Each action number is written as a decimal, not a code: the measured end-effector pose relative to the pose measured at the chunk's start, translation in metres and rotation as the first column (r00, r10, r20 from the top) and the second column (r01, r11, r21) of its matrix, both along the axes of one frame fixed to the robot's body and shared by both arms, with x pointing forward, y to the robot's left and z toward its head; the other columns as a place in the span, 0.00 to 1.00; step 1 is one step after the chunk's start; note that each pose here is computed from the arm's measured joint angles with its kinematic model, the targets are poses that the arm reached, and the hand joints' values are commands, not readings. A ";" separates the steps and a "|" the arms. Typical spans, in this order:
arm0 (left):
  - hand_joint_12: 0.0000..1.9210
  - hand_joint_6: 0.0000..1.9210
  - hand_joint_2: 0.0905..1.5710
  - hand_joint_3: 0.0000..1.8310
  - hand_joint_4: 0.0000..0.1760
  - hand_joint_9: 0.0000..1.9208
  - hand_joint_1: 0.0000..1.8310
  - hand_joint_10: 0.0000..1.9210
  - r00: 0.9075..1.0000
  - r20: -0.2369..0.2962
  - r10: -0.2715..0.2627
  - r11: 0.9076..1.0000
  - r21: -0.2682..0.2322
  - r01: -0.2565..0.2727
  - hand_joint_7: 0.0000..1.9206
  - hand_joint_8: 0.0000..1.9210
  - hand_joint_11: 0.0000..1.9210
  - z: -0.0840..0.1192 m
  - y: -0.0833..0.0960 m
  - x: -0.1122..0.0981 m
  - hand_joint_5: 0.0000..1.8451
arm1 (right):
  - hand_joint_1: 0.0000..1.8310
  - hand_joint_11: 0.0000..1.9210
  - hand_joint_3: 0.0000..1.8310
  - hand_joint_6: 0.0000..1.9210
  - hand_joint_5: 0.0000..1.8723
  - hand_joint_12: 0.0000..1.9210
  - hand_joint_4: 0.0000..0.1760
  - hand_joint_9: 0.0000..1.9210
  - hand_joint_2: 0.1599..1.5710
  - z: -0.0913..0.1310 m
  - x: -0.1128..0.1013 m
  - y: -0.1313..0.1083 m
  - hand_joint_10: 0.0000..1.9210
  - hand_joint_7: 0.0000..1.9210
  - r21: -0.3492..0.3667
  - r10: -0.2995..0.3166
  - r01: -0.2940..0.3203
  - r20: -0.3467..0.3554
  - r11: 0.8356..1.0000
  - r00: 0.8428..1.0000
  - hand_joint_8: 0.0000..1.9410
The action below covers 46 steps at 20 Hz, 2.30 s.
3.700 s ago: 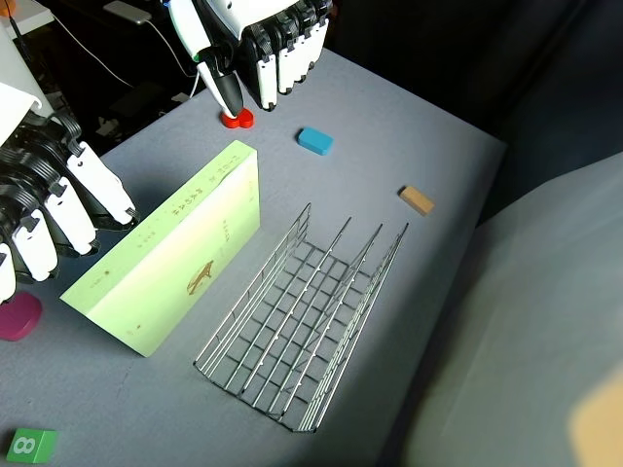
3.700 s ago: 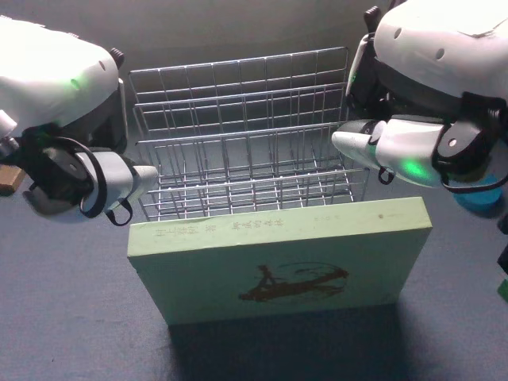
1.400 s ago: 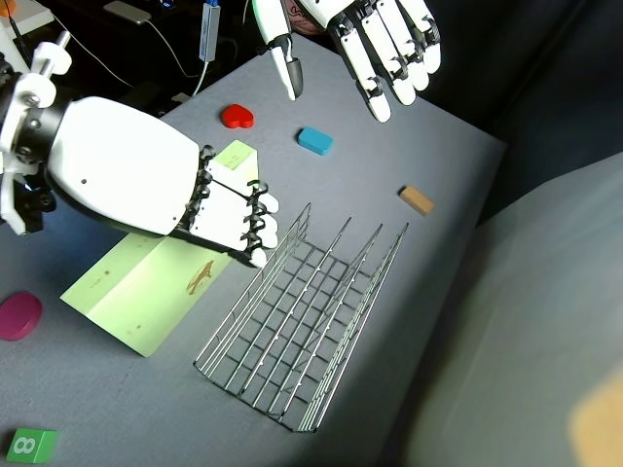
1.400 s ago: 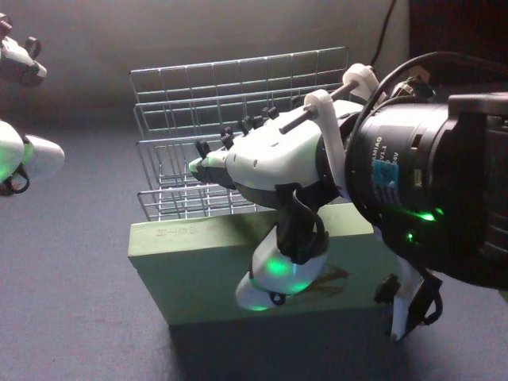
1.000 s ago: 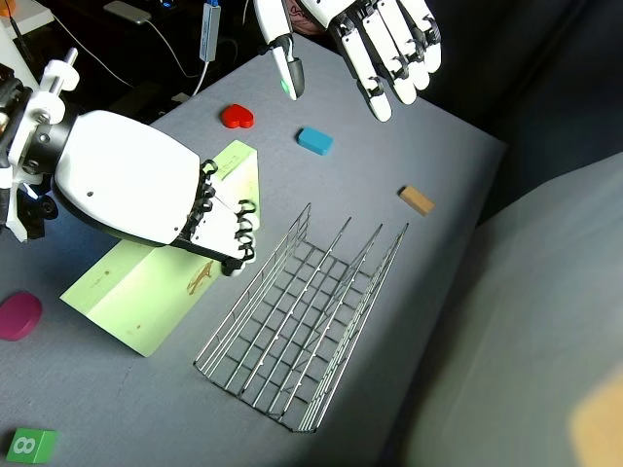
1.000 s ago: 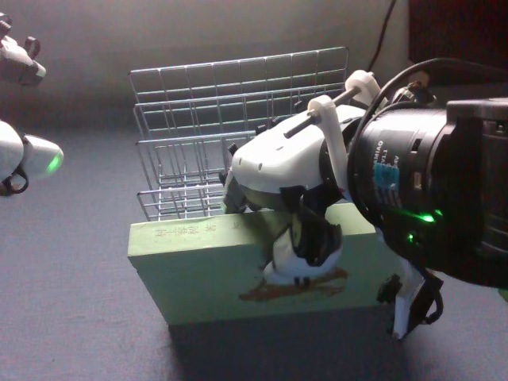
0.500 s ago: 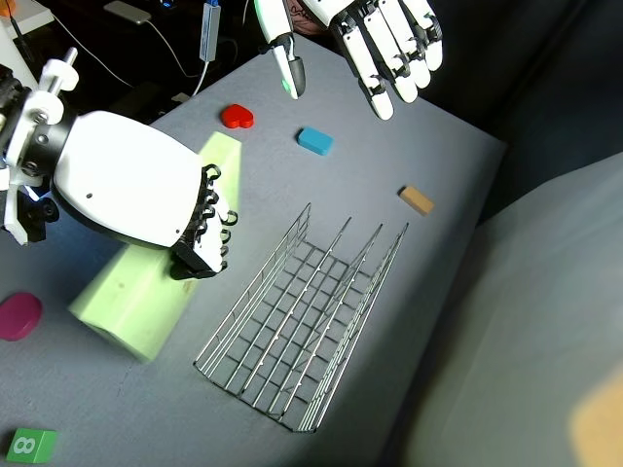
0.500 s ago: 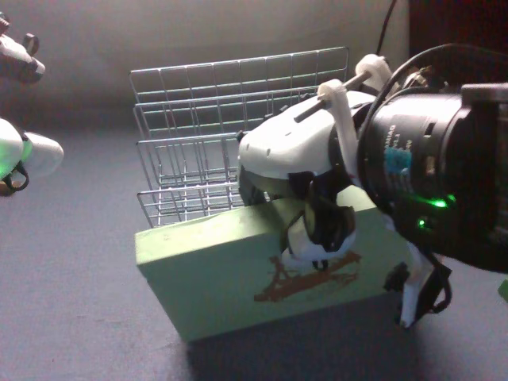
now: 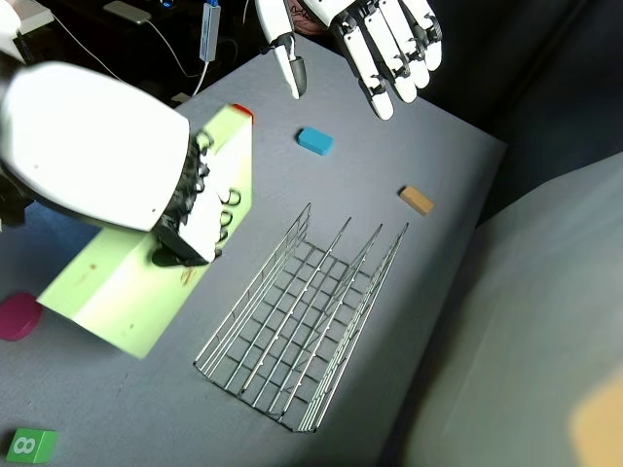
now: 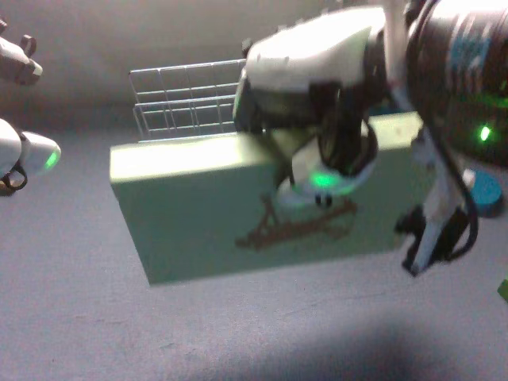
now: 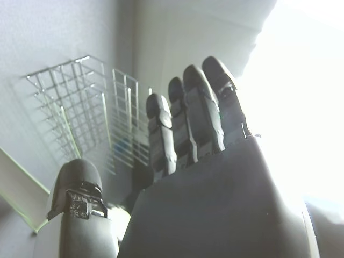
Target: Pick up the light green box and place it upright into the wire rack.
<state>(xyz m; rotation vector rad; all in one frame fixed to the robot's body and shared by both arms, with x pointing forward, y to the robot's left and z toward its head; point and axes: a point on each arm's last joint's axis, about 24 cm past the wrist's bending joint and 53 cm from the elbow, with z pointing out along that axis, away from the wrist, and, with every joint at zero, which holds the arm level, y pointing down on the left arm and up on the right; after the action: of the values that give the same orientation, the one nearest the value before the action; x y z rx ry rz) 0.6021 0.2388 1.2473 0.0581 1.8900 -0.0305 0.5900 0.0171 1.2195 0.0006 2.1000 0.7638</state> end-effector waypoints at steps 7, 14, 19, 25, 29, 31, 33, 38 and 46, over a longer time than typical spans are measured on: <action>0.37 0.00 0.77 0.00 0.26 0.15 0.09 0.00 1.000 -0.003 0.016 1.000 -0.004 -0.016 0.16 0.00 0.00 0.000 0.003 0.000 0.19 | 0.74 0.37 0.00 0.57 0.41 0.79 0.00 0.41 0.72 0.055 0.025 0.002 0.77 0.47 0.074 -0.020 0.013 0.093 0.997 0.995 0.61; 0.39 0.00 0.77 0.00 0.26 0.15 0.08 0.00 1.000 -0.004 0.018 1.000 -0.002 -0.018 0.16 0.00 0.00 0.000 0.003 -0.001 0.19 | 0.74 0.37 0.00 0.58 0.40 0.80 0.00 0.41 0.73 0.046 0.058 0.001 0.76 0.47 0.068 -0.063 0.058 0.084 0.996 0.994 0.61; 0.41 0.00 0.77 0.00 0.26 0.15 0.08 0.00 1.000 -0.005 0.020 1.000 -0.001 -0.020 0.16 0.00 0.00 0.000 0.004 -0.001 0.20 | 0.74 0.37 0.00 0.58 0.40 0.80 0.00 0.41 0.73 0.043 0.069 0.010 0.77 0.46 0.069 -0.069 0.061 0.118 0.996 0.991 0.62; 0.40 0.00 0.77 0.00 0.26 0.15 0.08 0.00 1.000 -0.005 0.015 1.000 -0.001 -0.015 0.16 0.00 0.00 0.000 0.001 -0.002 0.19 | 0.74 0.38 0.00 0.58 0.40 0.80 0.00 0.41 0.73 0.032 0.075 0.016 0.77 0.47 0.049 -0.064 0.059 0.118 0.997 0.991 0.62; 0.38 0.00 0.77 0.00 0.25 0.14 0.08 0.00 1.000 -0.006 0.017 1.000 -0.005 -0.017 0.16 0.00 0.00 0.000 0.001 -0.002 0.19 | 0.74 0.38 0.00 0.58 0.39 0.80 0.00 0.40 0.73 0.020 0.076 0.020 0.77 0.46 0.031 -0.058 0.055 0.118 0.998 0.991 0.62; 0.39 0.00 0.77 0.00 0.25 0.14 0.09 0.00 1.000 -0.006 0.017 1.000 -0.005 -0.017 0.16 0.00 0.00 0.000 0.001 -0.002 0.19 | 0.74 0.38 0.00 0.58 0.39 0.80 0.00 0.40 0.73 0.010 0.077 0.024 0.77 0.46 0.018 -0.056 0.054 0.105 0.998 0.993 0.62; 0.39 0.00 0.77 0.00 0.25 0.14 0.09 0.00 1.000 -0.006 0.018 1.000 -0.009 -0.019 0.16 0.00 0.00 0.000 0.001 -0.002 0.19 | 0.74 0.38 0.00 0.58 0.39 0.80 0.00 0.40 0.73 0.004 0.079 0.027 0.77 0.46 0.008 -0.052 0.052 0.101 0.999 0.993 0.62; 0.39 0.00 0.77 0.00 0.25 0.14 0.08 0.00 1.000 -0.008 0.020 1.000 -0.009 -0.020 0.16 0.00 0.00 -0.001 0.002 -0.003 0.19 | 0.74 0.38 0.00 0.58 0.40 0.79 0.00 0.41 0.73 -0.007 0.086 0.028 0.77 0.46 -0.004 -0.065 0.066 0.115 0.998 0.991 0.61; 0.39 0.00 0.77 0.00 0.25 0.14 0.08 0.00 1.000 -0.022 0.016 1.000 -0.023 -0.016 0.16 0.00 0.00 -0.003 0.000 -0.004 0.19 | 0.74 0.39 0.00 0.58 0.41 0.79 0.00 0.42 0.72 -0.046 0.092 0.026 0.76 0.47 -0.022 -0.083 0.085 0.067 0.996 0.994 0.61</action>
<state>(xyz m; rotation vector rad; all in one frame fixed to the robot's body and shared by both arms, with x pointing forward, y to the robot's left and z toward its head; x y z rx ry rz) 0.5985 0.2386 1.2439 0.0267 1.9112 -0.0427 0.6820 0.0433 1.1736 0.0494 2.0329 0.6787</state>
